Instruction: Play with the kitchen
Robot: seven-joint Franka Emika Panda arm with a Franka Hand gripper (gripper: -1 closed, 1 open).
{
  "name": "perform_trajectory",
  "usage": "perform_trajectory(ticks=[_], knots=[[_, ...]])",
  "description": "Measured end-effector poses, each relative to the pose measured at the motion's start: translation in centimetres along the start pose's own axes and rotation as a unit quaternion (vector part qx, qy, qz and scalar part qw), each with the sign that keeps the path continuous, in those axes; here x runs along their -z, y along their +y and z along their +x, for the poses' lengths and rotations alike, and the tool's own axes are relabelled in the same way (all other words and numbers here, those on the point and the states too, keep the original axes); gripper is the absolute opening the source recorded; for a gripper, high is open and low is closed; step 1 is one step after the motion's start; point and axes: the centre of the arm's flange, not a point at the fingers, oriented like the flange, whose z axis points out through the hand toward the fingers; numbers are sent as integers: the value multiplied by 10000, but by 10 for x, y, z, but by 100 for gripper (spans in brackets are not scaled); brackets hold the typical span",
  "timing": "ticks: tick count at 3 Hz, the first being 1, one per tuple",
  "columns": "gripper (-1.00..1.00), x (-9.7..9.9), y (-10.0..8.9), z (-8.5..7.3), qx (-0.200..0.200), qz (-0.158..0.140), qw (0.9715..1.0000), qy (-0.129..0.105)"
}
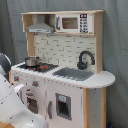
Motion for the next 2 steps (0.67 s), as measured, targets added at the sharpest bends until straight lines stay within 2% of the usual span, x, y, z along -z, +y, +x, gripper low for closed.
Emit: perform_trajectory(ticks=[1,2], knots=[[100,-3,2,2,-125,-11,9999,-29],[-100,-3,2,2,-126,-14,9999,-31]])
